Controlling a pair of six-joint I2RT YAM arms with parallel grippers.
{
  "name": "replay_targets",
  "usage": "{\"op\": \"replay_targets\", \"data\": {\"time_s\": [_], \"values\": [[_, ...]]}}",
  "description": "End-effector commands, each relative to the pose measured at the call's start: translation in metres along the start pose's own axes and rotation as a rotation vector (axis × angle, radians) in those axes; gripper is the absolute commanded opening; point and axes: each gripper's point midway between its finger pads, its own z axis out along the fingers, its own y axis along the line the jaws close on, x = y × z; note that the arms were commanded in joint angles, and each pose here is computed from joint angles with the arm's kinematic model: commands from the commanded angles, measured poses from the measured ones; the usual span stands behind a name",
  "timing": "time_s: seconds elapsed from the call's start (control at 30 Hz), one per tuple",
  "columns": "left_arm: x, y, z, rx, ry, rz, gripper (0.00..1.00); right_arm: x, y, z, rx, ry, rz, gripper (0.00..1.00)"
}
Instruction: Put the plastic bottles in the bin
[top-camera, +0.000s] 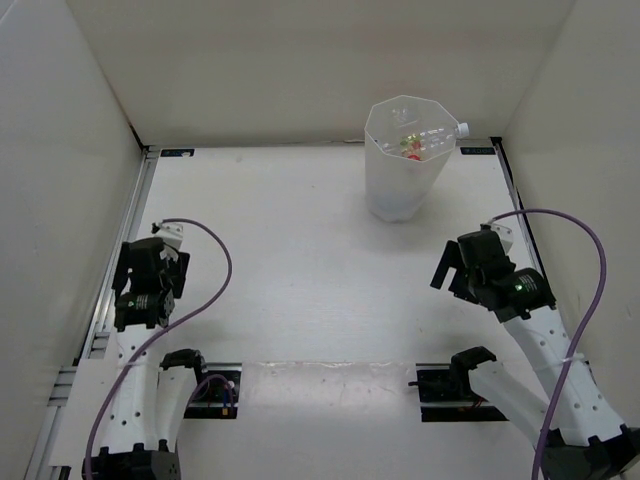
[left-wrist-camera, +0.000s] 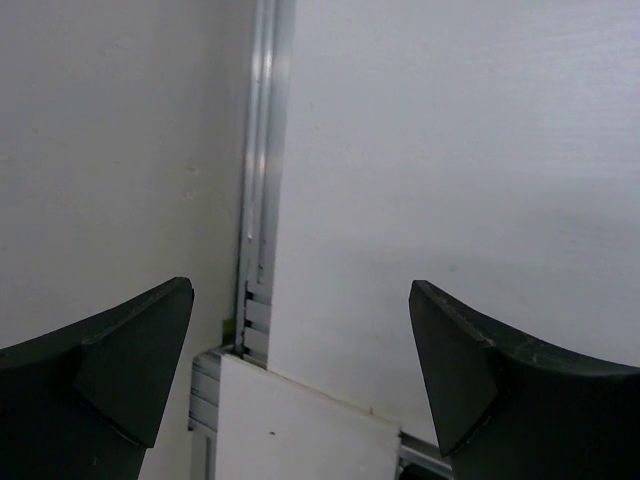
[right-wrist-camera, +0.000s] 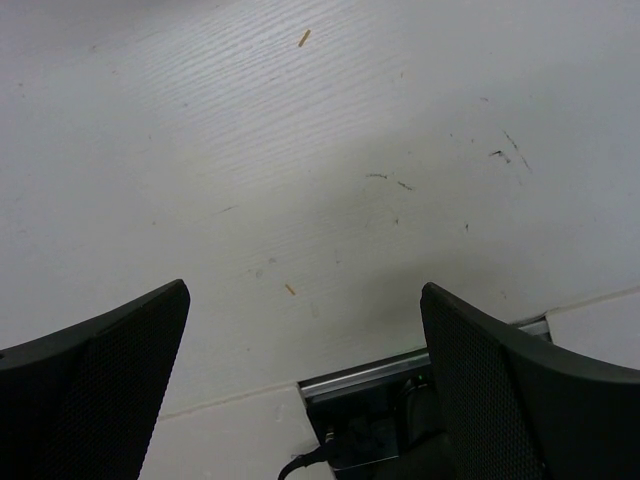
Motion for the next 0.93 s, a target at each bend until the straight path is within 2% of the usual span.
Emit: {"op": "replay_targets", "data": {"time_s": [0.0,0.13,0.37,0.57,0.9], "values": [[0.031,-0.030,-0.014,0.155,0.112,-0.019,1.00,0.004,0.002,-0.004,-0.038,-0.008,0.031,1.00],[0.028,-0.027,-0.018,0.126,0.118,-0.122,1.00,0.003,0.006,-0.006,-0.067,-0.012,0.037,1.00],[0.041,-0.002,-0.017,-0.068,0.165,-0.228,1.00,0.002,0.008,-0.004,-0.072,-0.019,0.040,1.00],[0.041,-0.001,-0.022,-0.090,0.145,-0.312,1.00,-0.001,0.012,-0.005,-0.094,-0.036,0.038,1.00],[0.043,0.007,-0.029,-0.131,0.125,-0.325,1.00,-0.001,0.015,-0.008,-0.130,-0.042,0.007,1.00]]}}
